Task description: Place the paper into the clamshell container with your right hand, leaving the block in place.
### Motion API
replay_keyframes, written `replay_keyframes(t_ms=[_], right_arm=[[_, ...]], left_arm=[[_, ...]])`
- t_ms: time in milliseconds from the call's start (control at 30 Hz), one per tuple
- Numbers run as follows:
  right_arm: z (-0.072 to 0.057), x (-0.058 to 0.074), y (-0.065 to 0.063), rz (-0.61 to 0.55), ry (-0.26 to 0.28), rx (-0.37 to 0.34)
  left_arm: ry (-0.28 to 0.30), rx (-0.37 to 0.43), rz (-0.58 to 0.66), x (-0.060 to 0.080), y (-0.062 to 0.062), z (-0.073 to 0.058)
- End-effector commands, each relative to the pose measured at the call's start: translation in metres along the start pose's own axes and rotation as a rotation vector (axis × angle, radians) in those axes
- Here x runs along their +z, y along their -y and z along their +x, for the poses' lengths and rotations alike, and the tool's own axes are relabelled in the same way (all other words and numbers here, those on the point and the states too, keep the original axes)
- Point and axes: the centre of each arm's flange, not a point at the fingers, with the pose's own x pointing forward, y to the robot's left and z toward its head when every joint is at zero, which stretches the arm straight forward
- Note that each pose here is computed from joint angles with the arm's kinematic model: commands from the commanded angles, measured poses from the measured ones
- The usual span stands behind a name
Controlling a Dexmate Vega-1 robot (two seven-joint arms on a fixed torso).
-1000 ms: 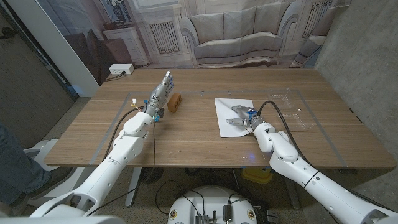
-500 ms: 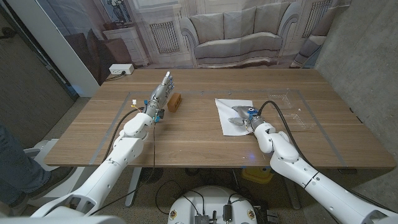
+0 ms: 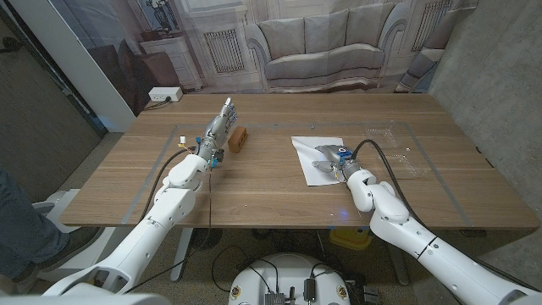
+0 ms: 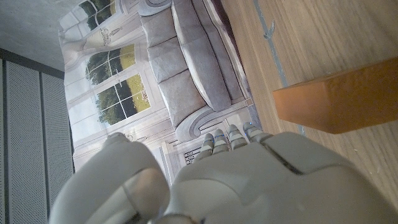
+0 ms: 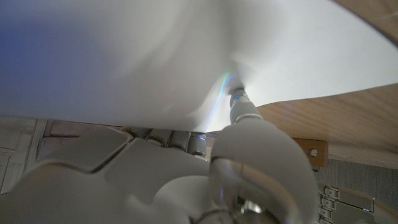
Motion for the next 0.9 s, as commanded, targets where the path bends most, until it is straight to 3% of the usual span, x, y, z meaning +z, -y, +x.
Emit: replay_keyframes(t_ms=[33,900], right_arm=[[-0.009,0.004,0.016,-0.001,0.021,-0.040],[-0.015,0.009,0.033,-0.010,0.038,-0.107]], left_arm=[[0.006,-0.003,-0.002,0.001,0.001,0.000],[0.011,-0.009,-0.006,0.003,0.002,0.006]])
